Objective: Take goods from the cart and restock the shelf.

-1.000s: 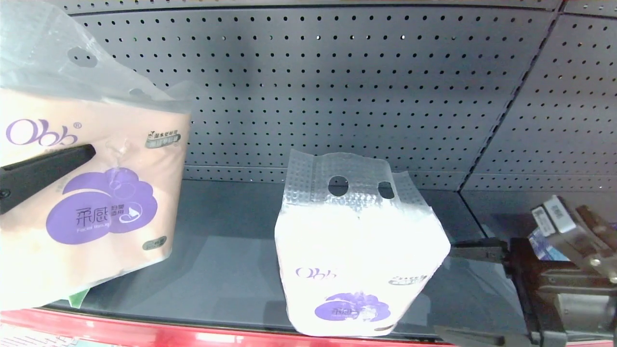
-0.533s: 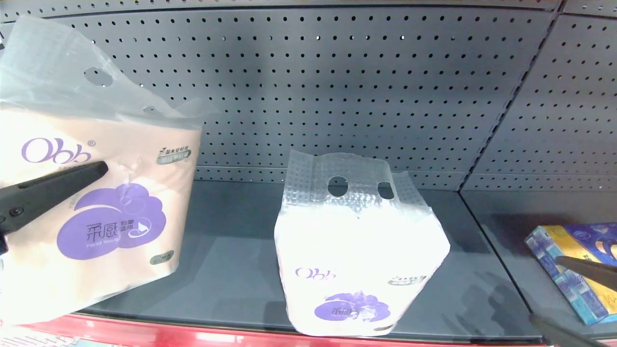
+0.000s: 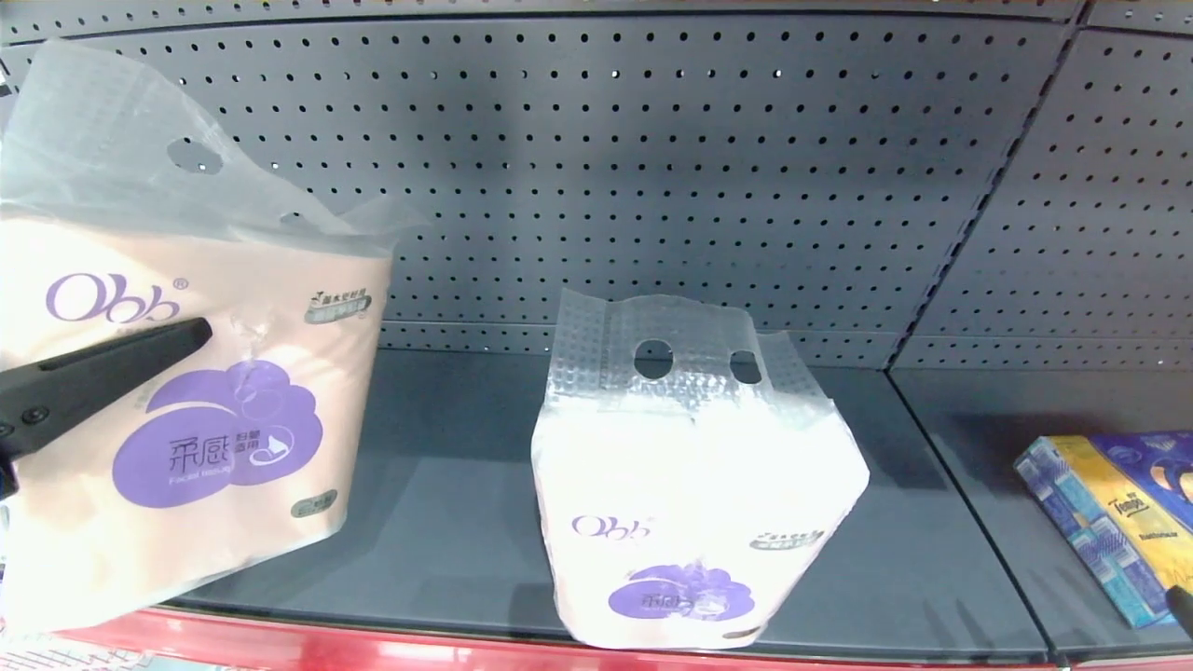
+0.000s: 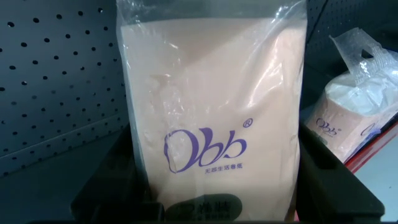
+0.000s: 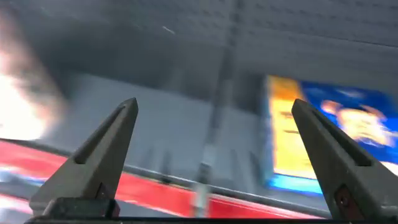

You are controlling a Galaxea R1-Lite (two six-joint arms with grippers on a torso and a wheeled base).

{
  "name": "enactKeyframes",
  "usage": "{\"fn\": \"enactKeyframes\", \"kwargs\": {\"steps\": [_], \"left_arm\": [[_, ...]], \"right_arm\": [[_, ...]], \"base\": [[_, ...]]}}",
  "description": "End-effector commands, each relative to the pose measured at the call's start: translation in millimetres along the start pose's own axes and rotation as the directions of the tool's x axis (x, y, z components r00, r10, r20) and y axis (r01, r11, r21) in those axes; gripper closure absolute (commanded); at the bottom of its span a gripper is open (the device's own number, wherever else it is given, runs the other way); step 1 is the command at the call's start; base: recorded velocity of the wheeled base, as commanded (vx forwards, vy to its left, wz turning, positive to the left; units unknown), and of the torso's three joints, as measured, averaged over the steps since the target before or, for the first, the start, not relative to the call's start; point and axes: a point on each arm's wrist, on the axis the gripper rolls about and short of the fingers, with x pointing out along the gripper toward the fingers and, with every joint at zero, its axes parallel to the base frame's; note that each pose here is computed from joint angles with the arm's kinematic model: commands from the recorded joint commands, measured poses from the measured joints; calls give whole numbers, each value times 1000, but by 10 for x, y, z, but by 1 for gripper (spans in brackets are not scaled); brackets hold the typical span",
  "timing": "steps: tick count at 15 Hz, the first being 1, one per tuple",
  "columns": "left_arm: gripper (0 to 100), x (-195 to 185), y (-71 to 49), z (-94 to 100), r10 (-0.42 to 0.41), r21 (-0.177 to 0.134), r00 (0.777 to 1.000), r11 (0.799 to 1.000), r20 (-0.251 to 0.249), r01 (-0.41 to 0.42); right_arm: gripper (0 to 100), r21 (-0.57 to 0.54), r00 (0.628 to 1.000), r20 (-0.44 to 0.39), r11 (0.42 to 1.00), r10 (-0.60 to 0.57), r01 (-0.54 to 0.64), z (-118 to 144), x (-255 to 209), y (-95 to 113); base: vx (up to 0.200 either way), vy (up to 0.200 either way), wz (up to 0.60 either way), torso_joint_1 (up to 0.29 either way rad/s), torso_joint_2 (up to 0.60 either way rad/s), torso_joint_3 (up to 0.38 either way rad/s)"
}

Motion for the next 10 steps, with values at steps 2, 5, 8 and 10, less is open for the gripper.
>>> {"fn": "enactKeyframes", "kwargs": {"steps": [2,5,8,10], "left_arm": [[100,7,6,11,0,2,1000,1000,3,0],[100,4,4,18,0,-1,1000,1000,5,0],[100,-3,-1,33,0,0,1000,1000,12,0],[100,-2,-3,35,-1,1,1000,1000,13,1]], "right_arm": [[0,79,993,64,992,95,-99,289,11,2],[0,-92,859,-21,856,-512,508,-103,-61,-88],[0,-114,865,-69,865,-497,488,-60,34,-145],[0,-75,980,-70,981,-185,180,-61,74,-77]], "base": [[0,0,0,0,0,0],[0,0,0,0,0,0],[0,0,0,0,0,0],[0,0,0,0,0,0]]}}
